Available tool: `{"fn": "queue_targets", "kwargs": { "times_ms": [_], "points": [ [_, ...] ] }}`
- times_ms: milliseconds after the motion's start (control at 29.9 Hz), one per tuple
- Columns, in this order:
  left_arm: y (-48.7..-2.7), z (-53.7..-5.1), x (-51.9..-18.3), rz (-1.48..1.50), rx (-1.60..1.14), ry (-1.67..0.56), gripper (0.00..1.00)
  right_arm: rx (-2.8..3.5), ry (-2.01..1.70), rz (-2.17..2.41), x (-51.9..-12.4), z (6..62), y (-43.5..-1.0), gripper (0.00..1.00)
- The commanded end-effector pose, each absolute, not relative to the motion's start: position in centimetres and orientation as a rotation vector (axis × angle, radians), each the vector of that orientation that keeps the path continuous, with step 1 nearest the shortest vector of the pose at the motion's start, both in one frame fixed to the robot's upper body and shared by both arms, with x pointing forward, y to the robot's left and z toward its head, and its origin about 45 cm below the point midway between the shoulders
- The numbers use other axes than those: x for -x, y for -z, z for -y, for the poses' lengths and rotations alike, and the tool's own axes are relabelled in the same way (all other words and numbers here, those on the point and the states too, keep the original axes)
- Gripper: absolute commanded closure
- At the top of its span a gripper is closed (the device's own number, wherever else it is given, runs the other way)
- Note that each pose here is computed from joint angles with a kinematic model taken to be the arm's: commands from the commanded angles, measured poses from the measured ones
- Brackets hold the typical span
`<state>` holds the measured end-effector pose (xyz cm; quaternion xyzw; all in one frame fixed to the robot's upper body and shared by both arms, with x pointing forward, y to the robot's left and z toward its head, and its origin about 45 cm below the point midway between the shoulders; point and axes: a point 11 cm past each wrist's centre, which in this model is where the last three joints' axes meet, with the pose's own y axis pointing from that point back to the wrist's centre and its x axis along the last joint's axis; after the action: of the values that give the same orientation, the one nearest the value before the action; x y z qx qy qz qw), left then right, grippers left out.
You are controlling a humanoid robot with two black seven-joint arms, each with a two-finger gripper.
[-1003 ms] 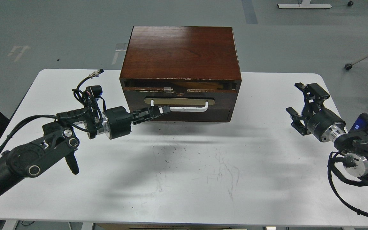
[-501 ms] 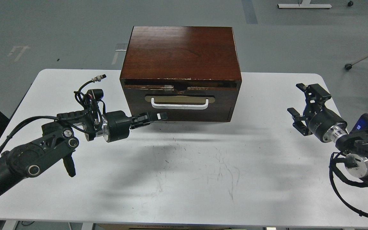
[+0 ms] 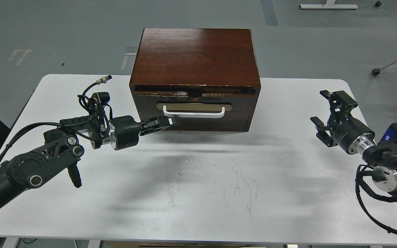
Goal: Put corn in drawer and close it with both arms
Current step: 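Press the left gripper against the drawer front to finish closing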
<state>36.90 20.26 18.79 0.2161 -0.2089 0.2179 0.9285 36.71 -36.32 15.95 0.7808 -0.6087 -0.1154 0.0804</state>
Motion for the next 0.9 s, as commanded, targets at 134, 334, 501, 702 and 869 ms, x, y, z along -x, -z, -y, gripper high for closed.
{"fn": "queue_targets", "kwargs": {
  "times_ms": [134, 334, 501, 702, 869],
  "points": [
    [-18.5, -21.2, -37.6, 0.426, -0.462, -0.484, 1.0, -2.334, 0.345, 1.821, -36.7, 36.4, -16.0, 0.04],
    [-18.6, -21.2, -38.0, 0.431, -0.466, -0.493, 1.0, -2.333, 0.344, 1.822, -36.7, 36.4, -16.0, 0.04],
    [-18.7, -21.3, -38.1, 0.43, -0.467, -0.495, 1.0, -2.332, 0.347, 1.82, -36.6, 36.3, -15.8, 0.04],
    [-19.0, -20.8, -37.2, 0.411, -0.431, -0.46, 1.0, -2.332, 0.345, 1.822, -36.6, 36.4, -15.9, 0.04],
    [-20.3, -20.3, -35.4, 0.359, -0.335, -0.433, 0.88, -2.332, 0.344, 1.822, -36.6, 36.5, -16.0, 0.04]
  ]
}}
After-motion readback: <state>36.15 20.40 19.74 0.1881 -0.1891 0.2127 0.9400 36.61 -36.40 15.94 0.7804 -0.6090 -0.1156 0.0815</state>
